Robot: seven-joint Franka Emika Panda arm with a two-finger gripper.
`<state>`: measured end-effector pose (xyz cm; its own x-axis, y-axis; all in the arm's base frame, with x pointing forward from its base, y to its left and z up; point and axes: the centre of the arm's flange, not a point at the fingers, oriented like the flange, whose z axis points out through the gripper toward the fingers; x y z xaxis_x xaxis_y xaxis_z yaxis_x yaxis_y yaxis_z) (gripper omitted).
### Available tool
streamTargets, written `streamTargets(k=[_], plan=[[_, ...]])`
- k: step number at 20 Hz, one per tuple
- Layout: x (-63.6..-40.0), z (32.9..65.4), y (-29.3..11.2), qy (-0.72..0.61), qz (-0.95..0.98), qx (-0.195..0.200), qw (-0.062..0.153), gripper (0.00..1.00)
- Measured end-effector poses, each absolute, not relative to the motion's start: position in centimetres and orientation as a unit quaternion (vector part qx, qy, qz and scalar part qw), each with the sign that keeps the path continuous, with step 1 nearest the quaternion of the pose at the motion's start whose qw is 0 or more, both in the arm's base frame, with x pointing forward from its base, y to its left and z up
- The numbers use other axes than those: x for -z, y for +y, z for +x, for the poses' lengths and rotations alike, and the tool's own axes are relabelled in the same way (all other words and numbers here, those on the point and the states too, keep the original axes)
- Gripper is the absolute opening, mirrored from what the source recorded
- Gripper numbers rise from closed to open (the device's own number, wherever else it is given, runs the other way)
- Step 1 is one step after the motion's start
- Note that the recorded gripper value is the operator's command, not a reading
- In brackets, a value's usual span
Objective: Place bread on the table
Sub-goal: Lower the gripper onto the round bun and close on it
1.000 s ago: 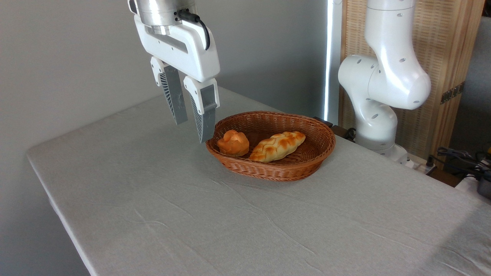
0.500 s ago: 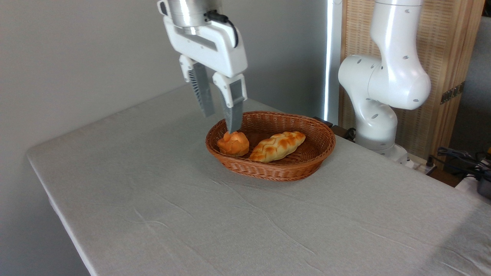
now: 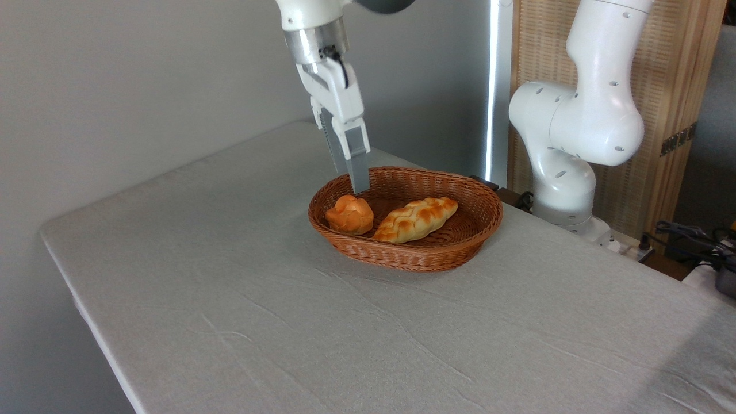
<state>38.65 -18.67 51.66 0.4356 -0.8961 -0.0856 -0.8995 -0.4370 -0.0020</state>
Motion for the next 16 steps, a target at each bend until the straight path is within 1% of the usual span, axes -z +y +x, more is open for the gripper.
streamTargets(k=[2,4,14,16], plan=[[-49.3,37.7,-20.9,0.551,-0.833,-0.036,0.036,1.0],[-47.7,37.2,-21.5,0.559,-0.828,-0.04,0.039,1.0],[-43.9,37.2,-22.4,0.57,-0.819,-0.054,0.035,0.99],[-43.7,37.2,-22.3,0.57,-0.819,-0.057,0.034,0.9]])
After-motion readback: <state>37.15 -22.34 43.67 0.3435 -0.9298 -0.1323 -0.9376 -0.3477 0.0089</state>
